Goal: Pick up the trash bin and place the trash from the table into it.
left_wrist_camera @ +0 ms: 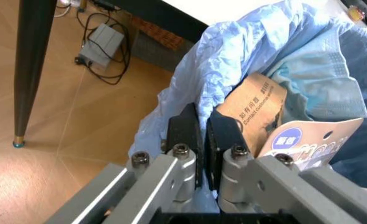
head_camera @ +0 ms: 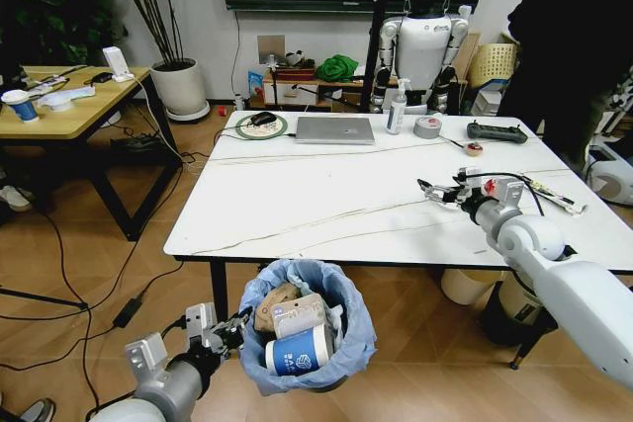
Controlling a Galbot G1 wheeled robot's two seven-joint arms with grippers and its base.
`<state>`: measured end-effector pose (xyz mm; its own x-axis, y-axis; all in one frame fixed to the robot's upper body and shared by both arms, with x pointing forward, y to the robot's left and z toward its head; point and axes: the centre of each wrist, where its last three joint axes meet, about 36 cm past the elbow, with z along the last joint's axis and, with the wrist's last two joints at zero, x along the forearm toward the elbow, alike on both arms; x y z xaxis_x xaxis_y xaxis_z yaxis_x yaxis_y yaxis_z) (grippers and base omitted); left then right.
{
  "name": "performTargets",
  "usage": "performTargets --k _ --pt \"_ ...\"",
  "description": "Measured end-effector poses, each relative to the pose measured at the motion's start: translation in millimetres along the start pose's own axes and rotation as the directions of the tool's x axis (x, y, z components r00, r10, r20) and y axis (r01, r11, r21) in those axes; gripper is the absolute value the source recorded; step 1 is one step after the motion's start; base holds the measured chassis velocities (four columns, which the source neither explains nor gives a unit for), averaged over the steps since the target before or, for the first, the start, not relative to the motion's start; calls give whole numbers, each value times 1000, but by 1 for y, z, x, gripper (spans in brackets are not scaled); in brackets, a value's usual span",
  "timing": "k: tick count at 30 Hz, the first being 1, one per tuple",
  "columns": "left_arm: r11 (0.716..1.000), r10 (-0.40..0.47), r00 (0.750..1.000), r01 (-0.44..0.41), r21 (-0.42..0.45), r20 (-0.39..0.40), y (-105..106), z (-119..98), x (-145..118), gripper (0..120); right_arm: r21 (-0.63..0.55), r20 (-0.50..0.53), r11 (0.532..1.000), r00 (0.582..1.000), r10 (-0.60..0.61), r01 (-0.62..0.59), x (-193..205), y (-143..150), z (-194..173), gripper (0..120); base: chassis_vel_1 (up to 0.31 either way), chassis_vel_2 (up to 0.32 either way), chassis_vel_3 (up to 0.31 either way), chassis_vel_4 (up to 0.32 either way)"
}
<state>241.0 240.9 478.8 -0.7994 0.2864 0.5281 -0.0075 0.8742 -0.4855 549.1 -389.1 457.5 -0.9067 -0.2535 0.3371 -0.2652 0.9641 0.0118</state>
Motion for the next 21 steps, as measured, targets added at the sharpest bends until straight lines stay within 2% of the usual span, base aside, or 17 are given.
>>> performTargets --k 21 --pt "1000 6 1000 -6 1 2 -1 0 -1 0 30 -67 999 998 -15 17 -22 -10 27 100 0 0 0 0"
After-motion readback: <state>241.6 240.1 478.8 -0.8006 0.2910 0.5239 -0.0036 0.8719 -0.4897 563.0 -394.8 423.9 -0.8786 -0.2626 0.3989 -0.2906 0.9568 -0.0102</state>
